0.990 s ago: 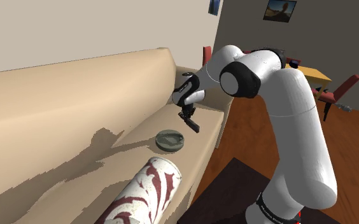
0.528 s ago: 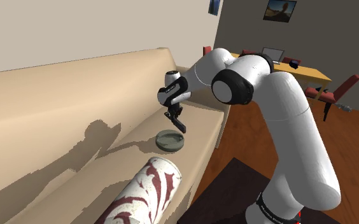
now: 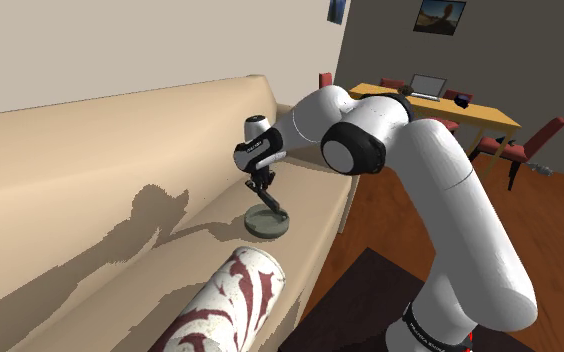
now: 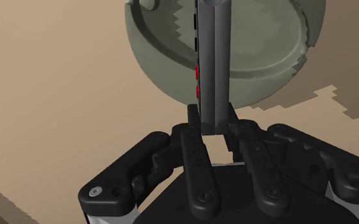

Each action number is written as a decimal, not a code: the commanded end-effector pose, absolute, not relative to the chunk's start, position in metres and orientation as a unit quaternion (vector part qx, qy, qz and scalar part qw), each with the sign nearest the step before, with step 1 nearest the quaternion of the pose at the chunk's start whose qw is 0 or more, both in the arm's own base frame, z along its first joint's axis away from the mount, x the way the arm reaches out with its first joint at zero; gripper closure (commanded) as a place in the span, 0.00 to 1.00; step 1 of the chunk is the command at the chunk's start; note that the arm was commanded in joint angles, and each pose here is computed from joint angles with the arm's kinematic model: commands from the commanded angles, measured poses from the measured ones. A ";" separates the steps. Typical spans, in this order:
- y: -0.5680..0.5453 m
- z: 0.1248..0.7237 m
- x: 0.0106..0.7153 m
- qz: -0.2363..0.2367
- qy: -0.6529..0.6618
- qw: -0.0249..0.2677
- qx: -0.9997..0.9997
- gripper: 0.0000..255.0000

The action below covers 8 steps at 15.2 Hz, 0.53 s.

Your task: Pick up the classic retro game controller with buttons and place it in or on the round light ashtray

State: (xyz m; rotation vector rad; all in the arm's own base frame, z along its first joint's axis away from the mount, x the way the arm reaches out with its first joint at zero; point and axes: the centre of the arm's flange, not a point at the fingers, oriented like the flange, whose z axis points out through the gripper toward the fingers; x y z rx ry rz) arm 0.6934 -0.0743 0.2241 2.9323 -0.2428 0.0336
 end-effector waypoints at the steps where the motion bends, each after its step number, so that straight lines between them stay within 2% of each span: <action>1: -0.074 0.214 0.694 0.012 -0.082 0.099 0.992 1.00; 8: -0.074 0.177 0.694 0.012 -0.082 0.099 0.992 1.00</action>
